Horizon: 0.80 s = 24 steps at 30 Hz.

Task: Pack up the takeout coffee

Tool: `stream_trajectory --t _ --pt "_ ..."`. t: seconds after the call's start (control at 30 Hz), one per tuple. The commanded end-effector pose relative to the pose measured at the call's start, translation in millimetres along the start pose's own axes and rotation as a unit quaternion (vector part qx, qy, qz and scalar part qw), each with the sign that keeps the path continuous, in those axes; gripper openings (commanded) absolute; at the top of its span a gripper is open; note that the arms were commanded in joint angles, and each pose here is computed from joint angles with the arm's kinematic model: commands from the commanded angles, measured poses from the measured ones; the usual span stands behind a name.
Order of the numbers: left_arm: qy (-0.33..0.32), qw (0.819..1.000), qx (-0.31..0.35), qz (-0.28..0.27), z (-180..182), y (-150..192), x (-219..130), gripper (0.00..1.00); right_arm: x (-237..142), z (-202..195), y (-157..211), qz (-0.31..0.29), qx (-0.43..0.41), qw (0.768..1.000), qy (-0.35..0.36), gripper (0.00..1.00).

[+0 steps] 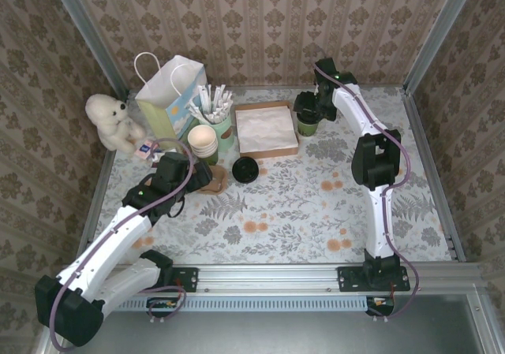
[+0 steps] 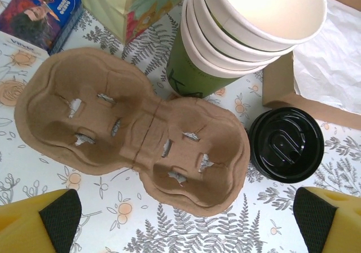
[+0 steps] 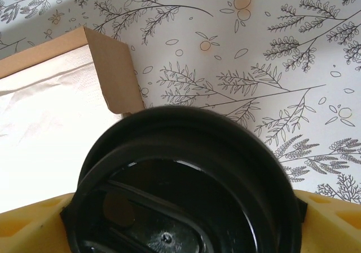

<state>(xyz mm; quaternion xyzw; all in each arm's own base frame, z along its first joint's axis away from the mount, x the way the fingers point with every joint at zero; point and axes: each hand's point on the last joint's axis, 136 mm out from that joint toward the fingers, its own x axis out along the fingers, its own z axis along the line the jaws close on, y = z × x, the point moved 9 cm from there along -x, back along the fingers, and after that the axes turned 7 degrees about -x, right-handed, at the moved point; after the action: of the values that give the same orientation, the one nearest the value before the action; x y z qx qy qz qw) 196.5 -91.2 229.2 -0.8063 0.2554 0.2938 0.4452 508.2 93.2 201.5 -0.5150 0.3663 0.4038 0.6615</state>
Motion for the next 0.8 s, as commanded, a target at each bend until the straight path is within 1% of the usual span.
stream_trajectory --t 0.0,0.23,0.77 --pt "0.023 1.000 -0.015 0.002 -2.7 -0.7 -0.2 1.00 -0.5 -2.2 0.6 0.012 0.010 1.000 0.001 0.92" --pt "0.019 1.000 -0.021 0.003 -1.4 -1.7 1.1 1.00 -15.6 -1.1 -2.3 -0.002 0.005 1.000 0.001 0.95" --pt "0.023 0.999 -0.036 0.014 0.6 -0.4 3.8 1.00 -32.6 -2.5 -3.0 -0.017 -0.004 1.000 0.018 0.97"
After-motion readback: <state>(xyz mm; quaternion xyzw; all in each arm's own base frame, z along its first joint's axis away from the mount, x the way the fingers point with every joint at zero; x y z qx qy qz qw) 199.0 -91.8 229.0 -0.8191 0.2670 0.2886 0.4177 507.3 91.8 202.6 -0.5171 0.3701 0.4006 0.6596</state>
